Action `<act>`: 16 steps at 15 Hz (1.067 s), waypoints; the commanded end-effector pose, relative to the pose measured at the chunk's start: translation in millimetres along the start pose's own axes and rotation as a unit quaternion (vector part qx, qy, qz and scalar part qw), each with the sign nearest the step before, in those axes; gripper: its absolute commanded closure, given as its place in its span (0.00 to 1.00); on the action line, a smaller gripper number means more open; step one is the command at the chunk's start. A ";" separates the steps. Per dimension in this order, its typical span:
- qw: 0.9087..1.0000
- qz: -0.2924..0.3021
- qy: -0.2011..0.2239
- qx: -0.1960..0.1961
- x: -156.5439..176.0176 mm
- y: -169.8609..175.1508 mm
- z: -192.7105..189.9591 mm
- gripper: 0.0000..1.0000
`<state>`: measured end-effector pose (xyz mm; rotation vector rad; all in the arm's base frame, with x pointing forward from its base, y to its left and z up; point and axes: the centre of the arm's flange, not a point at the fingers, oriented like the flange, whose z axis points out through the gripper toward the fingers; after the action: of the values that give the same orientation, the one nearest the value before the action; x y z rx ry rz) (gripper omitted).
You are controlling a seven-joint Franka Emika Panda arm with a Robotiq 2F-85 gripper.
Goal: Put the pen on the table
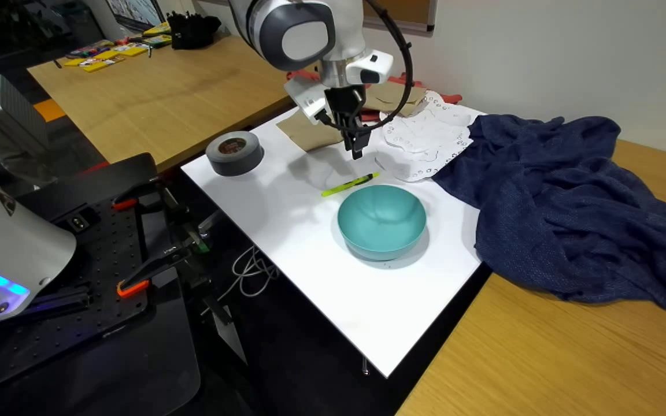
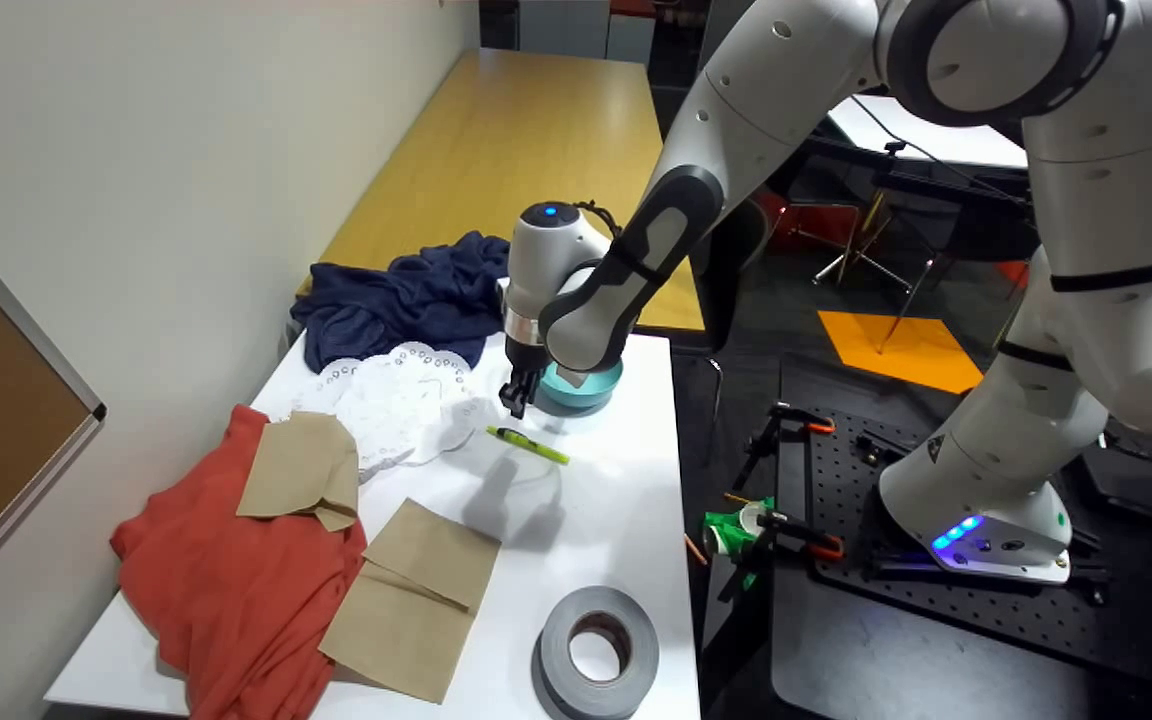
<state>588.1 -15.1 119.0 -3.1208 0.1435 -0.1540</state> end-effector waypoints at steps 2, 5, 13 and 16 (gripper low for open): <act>1.000 -0.006 0.011 0.003 3.1 -0.8 -17.3 0.24; 1.000 -0.007 0.023 0.004 -1.8 0.6 -51.3 0.01; 0.999 -0.012 0.029 0.024 -10.1 11.3 -128.0 0.00; 0.999 -0.007 0.038 0.015 2.4 6.4 -115.6 0.00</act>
<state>578.5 -22.8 234.2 -3.0885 0.1177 -0.2741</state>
